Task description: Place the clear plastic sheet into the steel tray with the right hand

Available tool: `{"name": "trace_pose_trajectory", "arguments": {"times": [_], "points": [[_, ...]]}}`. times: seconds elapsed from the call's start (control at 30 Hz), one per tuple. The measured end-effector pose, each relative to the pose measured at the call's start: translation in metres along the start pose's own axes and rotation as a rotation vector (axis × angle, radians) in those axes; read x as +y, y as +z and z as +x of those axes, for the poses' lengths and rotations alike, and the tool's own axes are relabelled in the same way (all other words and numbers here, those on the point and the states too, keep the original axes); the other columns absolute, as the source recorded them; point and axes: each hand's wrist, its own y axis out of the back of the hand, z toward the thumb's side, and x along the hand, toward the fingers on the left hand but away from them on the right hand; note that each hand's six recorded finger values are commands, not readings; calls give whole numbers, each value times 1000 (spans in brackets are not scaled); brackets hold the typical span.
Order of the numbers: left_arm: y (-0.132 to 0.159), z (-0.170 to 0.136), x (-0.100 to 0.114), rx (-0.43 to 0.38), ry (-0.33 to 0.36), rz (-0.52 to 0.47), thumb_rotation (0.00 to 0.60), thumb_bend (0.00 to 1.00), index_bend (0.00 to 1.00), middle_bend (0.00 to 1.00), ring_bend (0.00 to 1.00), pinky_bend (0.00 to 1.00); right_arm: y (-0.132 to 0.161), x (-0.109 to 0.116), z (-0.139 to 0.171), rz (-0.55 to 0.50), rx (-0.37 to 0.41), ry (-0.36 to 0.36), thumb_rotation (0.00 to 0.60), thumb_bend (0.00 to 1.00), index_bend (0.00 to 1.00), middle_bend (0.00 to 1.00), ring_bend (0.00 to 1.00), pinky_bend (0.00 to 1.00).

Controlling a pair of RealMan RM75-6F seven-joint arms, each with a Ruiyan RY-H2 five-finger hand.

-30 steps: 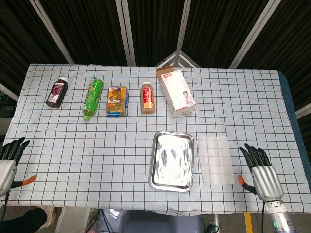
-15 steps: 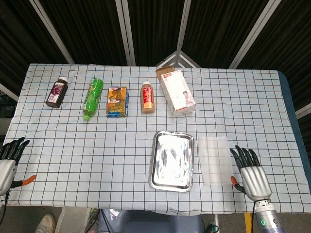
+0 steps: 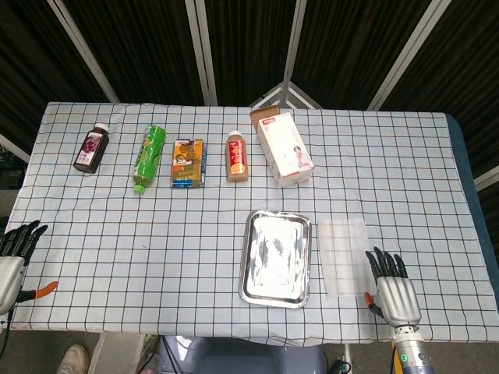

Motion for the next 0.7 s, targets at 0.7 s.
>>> {"name": "trace_pose_trajectory", "arguments": {"times": [0.7], "points": [[0, 1, 1, 2, 4, -1, 600, 0, 0, 0, 0, 0, -12, -28, -3, 48, -44, 56, 600, 398, 0, 0, 0, 0]]}}
